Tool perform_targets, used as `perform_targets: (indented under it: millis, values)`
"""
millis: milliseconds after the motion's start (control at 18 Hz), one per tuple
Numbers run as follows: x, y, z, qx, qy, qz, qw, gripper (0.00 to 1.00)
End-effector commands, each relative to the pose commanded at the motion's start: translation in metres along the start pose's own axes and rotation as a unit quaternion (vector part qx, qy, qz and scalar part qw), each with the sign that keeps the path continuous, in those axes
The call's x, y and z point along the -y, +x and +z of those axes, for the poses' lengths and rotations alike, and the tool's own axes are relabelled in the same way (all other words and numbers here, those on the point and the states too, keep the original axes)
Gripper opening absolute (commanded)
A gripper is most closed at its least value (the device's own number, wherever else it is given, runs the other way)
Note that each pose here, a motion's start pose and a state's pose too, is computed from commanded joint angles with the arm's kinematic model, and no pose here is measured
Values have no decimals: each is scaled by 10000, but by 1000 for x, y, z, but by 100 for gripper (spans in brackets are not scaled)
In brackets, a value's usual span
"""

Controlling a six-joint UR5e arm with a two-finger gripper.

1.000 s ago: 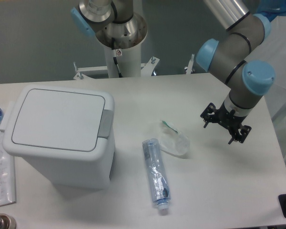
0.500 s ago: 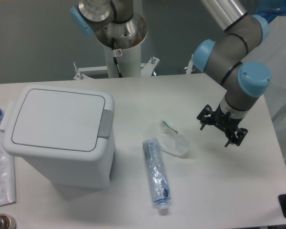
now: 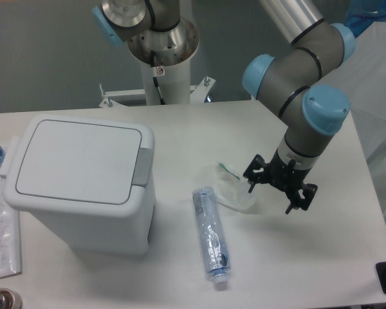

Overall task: Open the trash can
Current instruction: 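Move the gripper toward the white trash can's lid edge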

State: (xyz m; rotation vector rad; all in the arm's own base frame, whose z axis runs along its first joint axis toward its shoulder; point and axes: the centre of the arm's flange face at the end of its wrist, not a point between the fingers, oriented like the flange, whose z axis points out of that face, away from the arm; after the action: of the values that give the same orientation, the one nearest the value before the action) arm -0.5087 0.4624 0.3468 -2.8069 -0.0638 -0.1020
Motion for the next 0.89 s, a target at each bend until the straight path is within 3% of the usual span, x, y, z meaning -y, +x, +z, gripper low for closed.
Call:
perform_targets:
  millis: [333,889]
  values:
    - [31,27,-22,-161,337,-537,9979,100]
    - [59,109,-95,-837,1017,-772,9883,100]
